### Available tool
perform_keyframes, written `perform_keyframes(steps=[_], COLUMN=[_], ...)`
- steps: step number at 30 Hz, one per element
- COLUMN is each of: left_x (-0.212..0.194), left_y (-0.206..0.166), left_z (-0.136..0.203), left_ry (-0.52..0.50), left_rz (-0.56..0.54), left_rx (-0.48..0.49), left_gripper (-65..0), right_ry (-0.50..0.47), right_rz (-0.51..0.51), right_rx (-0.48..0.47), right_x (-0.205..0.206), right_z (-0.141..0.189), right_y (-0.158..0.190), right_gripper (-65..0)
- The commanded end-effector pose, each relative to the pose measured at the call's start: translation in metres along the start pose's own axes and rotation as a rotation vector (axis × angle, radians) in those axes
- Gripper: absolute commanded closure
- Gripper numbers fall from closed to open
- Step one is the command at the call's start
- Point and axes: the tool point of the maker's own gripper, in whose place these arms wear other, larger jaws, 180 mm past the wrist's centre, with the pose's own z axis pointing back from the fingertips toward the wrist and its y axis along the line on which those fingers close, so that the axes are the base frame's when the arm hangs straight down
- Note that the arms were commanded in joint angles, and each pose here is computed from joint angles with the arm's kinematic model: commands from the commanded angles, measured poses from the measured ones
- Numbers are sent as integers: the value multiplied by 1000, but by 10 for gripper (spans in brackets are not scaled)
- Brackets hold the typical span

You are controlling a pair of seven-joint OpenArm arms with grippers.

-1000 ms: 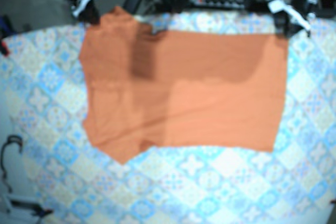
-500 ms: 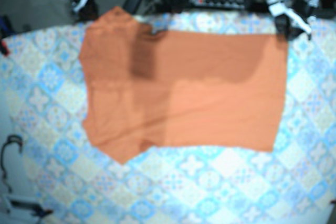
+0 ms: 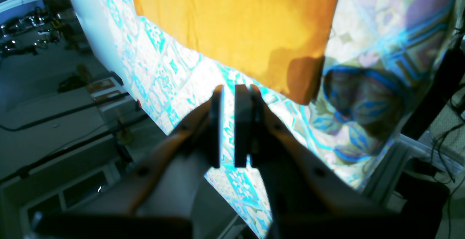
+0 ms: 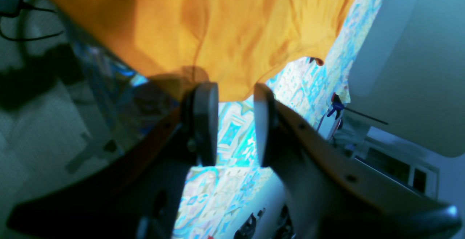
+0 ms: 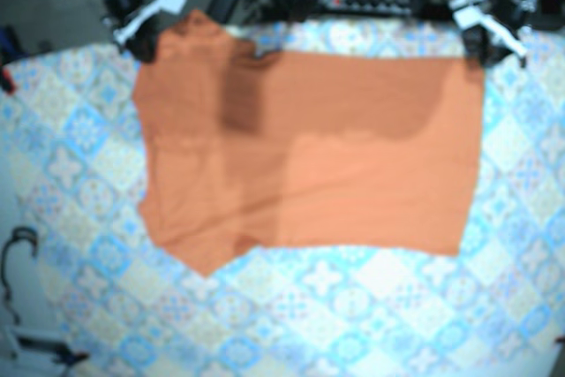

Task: Fold the T-shirt properly
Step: 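Lower both grippers to the shoulder corners of the orange T-shirt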

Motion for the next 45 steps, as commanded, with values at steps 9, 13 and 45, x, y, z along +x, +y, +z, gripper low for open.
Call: perform_keyframes(steps=[9,13,45], left_x=[-2,-2,-3], left_y=[9,9,17], left_z=[1,1,-3], left_ry=[-3,-1,3], left_rz=[-13,-13,-14], left_rx=[25,25,49], left_gripper=[-51,-51,-51], right_ry=[132,161,73], right_rz=[-156,-178,-149], right_rx=[-8,-5,24], right_x=[-53,-64,-30], right_z=[11,13,-5], right_y=[7,10,18], right_gripper=[-196,-247,-269])
